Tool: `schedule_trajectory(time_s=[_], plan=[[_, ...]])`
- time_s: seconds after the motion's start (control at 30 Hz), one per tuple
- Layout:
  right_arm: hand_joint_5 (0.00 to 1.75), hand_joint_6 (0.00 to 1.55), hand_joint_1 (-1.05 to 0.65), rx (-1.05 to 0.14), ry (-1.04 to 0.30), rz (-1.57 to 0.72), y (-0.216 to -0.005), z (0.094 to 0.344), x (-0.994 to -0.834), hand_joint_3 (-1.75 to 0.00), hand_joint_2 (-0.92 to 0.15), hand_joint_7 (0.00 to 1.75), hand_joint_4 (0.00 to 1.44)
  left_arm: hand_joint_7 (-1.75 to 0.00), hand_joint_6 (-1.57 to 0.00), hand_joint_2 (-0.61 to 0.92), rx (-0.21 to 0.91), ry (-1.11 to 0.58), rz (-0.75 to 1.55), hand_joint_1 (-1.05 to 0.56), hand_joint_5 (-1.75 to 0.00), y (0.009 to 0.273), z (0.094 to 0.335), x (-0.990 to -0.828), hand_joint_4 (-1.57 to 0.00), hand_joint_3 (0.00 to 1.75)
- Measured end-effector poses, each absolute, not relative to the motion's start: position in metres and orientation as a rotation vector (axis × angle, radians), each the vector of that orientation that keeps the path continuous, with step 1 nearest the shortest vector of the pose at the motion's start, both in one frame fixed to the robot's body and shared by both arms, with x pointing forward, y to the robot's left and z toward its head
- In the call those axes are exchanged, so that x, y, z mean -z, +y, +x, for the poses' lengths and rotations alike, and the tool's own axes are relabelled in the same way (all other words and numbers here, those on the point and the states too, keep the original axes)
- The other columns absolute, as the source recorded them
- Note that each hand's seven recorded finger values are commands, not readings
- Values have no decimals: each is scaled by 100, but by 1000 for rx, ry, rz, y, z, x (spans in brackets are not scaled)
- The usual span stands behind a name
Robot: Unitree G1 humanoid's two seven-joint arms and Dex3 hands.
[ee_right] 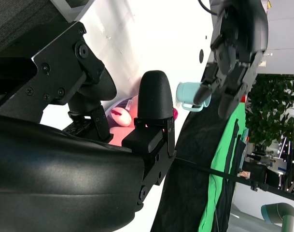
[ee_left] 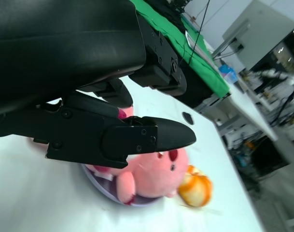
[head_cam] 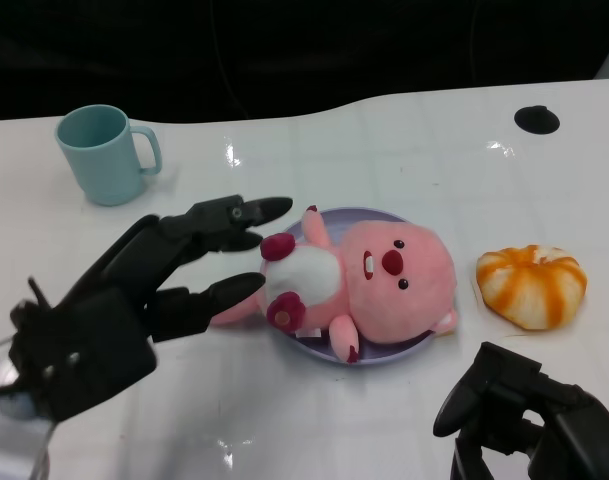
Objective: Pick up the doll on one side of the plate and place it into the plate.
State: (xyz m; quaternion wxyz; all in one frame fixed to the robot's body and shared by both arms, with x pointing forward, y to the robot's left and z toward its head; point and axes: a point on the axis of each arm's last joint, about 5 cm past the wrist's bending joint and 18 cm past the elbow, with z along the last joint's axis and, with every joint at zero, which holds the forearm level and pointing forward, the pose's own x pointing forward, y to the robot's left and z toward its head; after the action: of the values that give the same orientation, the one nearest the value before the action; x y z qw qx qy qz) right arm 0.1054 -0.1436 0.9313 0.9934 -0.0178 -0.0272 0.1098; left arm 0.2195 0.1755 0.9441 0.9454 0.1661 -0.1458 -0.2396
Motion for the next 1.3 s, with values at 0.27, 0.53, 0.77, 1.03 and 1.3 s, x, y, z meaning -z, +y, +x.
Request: schedule_trajectory(time_s=[0.27,0.53,0.77,1.03,1.3], plan=[[175,61,9,-218,-54,-40,-143,105,-931,-139,-42,156,71,-142,-64,44,393,-99,-65,-6,-151,175,190,-930,-71,139],[175,61,9,-216,-55,-38,-143,106,-932,-139,-42,156,72,-159,-68,53,361,105,-254,-4,-169,181,158,-932,-83,139],[175,61,9,-217,-56,-37,-145,106,-932,-139,-43,155,72,-167,-75,54,355,227,-339,-2,-175,183,145,-933,-90,139],[175,61,7,-215,-61,-48,-149,106,-932,-138,-42,155,72,-174,-75,45,349,309,-403,-5,-175,184,143,-925,-94,150],[175,62,8,-215,-60,-51,-150,105,-932,-139,-40,154,73,-171,-75,45,363,345,-411,-6,-175,191,149,-923,-93,150]])
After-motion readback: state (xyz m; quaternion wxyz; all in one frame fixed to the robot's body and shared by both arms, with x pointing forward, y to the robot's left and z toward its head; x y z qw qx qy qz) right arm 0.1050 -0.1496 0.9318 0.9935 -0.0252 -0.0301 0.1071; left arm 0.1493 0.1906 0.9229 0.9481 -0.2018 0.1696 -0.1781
